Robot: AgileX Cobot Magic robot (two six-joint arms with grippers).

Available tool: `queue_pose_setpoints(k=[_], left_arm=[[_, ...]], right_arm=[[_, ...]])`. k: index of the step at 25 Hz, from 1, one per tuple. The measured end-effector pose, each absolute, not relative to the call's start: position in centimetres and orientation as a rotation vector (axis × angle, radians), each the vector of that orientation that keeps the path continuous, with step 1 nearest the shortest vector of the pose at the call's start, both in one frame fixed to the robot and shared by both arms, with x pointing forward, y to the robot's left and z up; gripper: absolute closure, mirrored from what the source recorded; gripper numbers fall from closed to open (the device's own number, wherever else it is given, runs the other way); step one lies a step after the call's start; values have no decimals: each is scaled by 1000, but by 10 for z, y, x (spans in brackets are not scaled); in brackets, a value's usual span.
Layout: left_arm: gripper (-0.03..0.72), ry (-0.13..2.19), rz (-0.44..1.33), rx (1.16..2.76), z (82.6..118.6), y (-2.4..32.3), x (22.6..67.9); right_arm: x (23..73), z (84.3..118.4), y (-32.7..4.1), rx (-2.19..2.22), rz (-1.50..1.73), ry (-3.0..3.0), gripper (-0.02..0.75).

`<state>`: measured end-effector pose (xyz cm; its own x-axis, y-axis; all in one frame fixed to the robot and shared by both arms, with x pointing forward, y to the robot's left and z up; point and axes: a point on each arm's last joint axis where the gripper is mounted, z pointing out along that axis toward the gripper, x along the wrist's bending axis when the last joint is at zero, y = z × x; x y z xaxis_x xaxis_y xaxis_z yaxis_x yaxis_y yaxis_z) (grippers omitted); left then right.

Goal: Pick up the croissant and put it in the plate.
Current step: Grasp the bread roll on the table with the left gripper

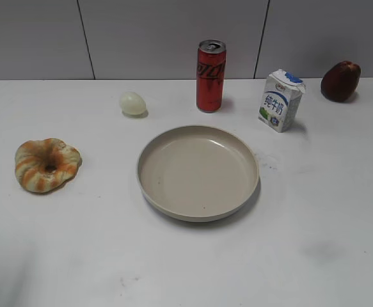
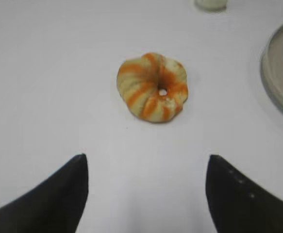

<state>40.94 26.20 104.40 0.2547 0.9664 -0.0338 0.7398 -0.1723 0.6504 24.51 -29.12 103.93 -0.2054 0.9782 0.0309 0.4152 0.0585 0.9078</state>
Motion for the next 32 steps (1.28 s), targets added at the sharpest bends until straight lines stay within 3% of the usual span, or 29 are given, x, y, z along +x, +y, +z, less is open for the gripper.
queue_pose_setpoints(k=[17, 32], left_arm=[[99, 1633, 228, 2344, 971, 230, 571], [99, 1706, 108, 2440, 904, 231, 612]], right_arm=[[245, 1039, -291, 1405, 1116, 1696, 166], [245, 1039, -291, 1405, 1116, 1696, 166]])
